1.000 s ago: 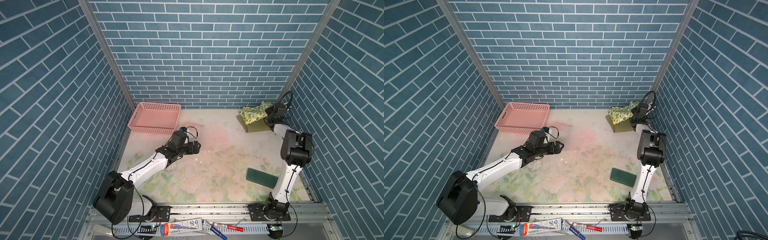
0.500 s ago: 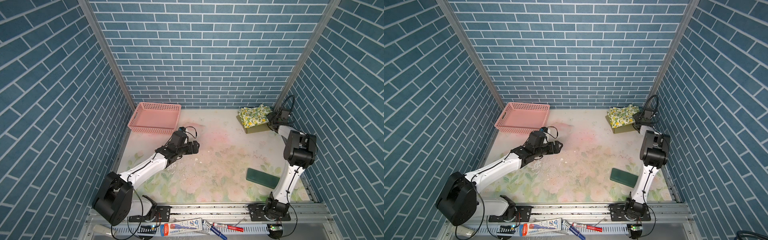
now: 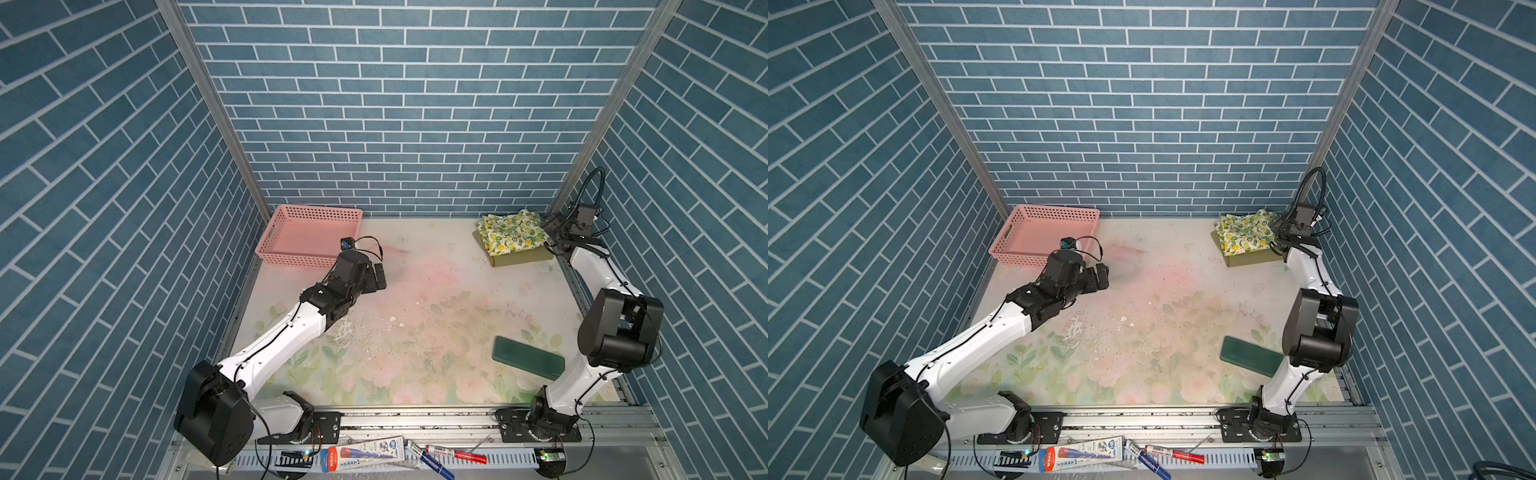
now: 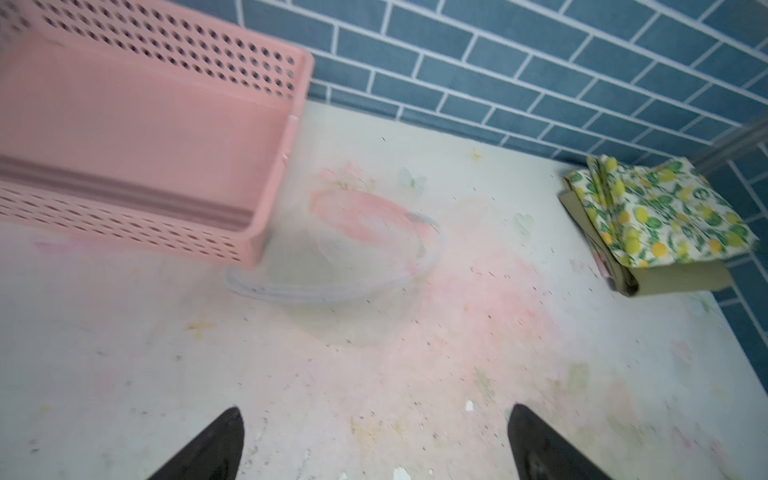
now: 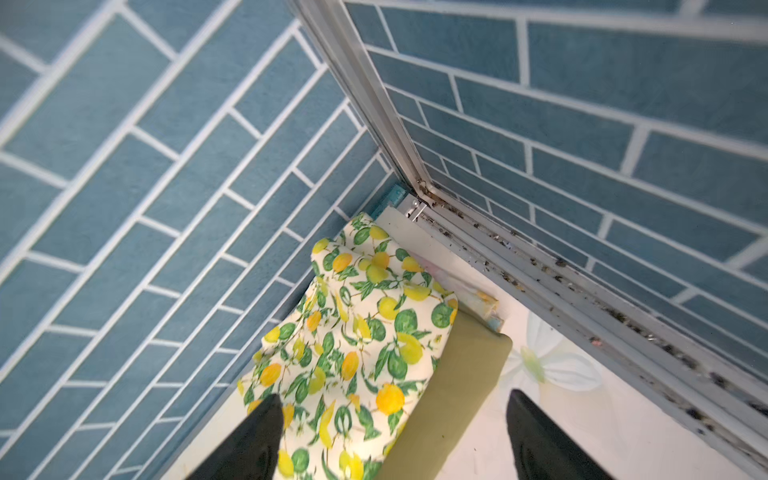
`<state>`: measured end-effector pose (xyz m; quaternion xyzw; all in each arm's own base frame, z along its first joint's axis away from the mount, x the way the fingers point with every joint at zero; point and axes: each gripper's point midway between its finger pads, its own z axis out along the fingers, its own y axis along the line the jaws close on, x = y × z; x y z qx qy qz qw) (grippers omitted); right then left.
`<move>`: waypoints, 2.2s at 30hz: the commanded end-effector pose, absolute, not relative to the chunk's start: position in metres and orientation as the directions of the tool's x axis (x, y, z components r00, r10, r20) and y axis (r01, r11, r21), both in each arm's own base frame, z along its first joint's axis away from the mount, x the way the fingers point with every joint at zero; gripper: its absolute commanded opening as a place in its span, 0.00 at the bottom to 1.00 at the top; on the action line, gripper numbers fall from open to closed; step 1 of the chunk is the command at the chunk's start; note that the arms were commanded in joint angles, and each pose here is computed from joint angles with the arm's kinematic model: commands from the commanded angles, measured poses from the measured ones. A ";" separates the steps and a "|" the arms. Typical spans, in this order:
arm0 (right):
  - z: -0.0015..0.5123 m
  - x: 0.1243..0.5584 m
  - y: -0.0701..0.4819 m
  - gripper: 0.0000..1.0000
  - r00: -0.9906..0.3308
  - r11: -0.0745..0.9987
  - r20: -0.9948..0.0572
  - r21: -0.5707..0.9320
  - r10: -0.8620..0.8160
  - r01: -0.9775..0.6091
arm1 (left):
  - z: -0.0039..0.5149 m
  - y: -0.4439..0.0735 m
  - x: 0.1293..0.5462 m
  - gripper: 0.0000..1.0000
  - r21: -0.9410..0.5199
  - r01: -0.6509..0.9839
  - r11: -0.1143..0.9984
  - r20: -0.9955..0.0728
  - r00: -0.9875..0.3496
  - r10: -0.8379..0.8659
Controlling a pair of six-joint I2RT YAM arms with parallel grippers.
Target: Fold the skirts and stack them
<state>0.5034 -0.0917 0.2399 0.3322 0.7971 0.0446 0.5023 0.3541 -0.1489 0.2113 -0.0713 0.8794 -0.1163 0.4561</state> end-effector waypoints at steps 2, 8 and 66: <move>0.255 0.463 -0.078 0.86 -0.330 0.885 -0.872 0.207 0.360 0.417 | 0.243 -0.087 0.351 1.00 -0.157 -0.191 0.969 -0.886 -0.406 -0.224; 0.234 0.422 -0.062 0.90 -0.301 0.932 -0.923 0.131 0.239 0.338 | 0.249 -0.023 0.339 1.00 0.007 -0.357 0.934 -0.952 -0.289 -0.103; 0.088 0.394 -0.029 0.99 -0.358 0.994 -0.933 -0.013 0.028 0.112 | 0.095 0.019 0.392 1.00 0.140 -0.155 0.978 -0.933 -0.350 0.078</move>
